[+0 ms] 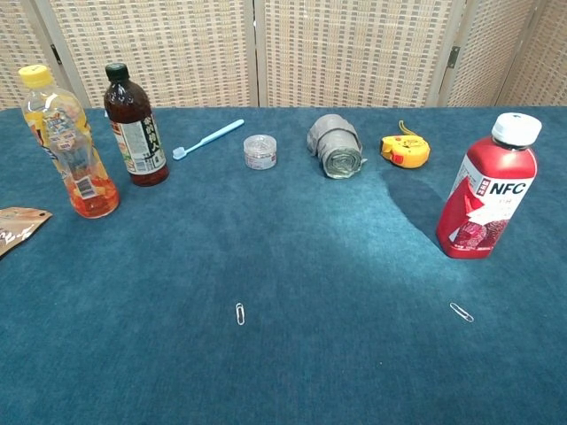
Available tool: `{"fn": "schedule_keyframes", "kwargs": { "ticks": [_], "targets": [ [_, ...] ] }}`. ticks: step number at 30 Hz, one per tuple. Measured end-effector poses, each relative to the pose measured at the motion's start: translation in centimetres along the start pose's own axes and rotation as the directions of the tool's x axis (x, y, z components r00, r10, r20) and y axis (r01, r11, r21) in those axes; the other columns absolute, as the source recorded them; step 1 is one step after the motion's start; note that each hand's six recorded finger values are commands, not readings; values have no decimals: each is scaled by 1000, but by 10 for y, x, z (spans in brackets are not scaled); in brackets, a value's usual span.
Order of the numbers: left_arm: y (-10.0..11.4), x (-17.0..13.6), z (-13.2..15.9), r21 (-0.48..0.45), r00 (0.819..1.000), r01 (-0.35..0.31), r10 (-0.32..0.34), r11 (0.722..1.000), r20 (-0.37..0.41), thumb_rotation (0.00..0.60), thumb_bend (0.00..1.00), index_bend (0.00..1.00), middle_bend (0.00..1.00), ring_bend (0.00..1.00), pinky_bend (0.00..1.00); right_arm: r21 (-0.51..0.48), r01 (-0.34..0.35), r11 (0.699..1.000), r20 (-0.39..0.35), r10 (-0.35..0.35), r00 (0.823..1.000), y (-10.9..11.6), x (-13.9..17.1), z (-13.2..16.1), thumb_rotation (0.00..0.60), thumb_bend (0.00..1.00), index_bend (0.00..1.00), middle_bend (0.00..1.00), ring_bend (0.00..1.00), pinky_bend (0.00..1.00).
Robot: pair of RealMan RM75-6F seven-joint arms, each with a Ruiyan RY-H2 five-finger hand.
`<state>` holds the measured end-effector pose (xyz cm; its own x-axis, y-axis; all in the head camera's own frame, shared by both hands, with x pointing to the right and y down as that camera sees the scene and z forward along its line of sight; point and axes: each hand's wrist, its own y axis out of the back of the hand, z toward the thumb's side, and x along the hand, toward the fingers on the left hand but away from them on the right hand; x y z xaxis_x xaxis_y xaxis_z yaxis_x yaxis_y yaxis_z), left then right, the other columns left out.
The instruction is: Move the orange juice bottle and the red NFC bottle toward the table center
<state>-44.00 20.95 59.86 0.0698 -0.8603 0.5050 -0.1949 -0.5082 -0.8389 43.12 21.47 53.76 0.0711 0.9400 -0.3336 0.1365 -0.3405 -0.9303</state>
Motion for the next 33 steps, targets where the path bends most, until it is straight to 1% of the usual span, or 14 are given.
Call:
{"fn": "schedule_keyframes", "kwargs": {
  "ticks": [2, 4, 5, 6, 9, 17, 20, 26, 33],
  "targets": [
    [-1, 7, 3, -14, 1000, 16, -16, 1000, -5, 600, 134, 88, 161, 193, 446, -1, 3, 1000, 0, -3, 1000, 1, 0, 0, 600, 127, 355, 390, 341, 425],
    [-2, 13, 4, -25, 1000, 27, -27, 999, -14, 600, 128, 45, 122, 160, 423, -1, 6, 1000, -1, -6, 1000, 2, 0, 0, 600, 127, 355, 390, 341, 425],
    [-2, 17, 5, -32, 999, 33, -34, 999, -21, 600, 119, 15, 86, 131, 404, -2, 6, 1000, -1, -6, 1000, 2, 1, 0, 600, 127, 355, 390, 341, 425],
    [-2, 21, 6, -37, 999, 38, -39, 999, -27, 600, 113, 0, 60, 110, 392, -2, 7, 1000, -1, -7, 1000, 3, 1, 0, 600, 127, 355, 390, 341, 425],
    [-4, 30, 7, -53, 997, 56, -59, 997, -48, 600, 111, 0, 24, 92, 388, -2, 7, 1000, -1, -7, 1000, 3, 1, 0, 600, 127, 355, 390, 341, 425],
    [-6, 56, 4, -73, 989, 87, -95, 994, -114, 600, 110, 0, 4, 90, 388, -2, 6, 1000, 0, -6, 1000, 3, 0, 0, 600, 126, 355, 390, 341, 425],
    [-9, 65, 0, -61, 985, 100, -108, 993, -138, 600, 110, 0, 4, 91, 387, -2, 4, 1000, -1, -4, 1000, 3, 0, 0, 600, 127, 355, 390, 341, 425],
    [-12, 71, -9, -46, 974, 113, -120, 992, -193, 600, 109, 0, 4, 95, 387, -3, 14, 1000, 2, -14, 1000, 5, 1, -1, 600, 127, 355, 390, 341, 425],
    [-13, 80, -14, -59, 967, 110, -121, 992, -223, 600, 95, 0, 0, 93, 387, -3, 5, 1000, 2, -5, 1000, 3, 0, -2, 600, 126, 355, 390, 341, 425]
  ]
}}
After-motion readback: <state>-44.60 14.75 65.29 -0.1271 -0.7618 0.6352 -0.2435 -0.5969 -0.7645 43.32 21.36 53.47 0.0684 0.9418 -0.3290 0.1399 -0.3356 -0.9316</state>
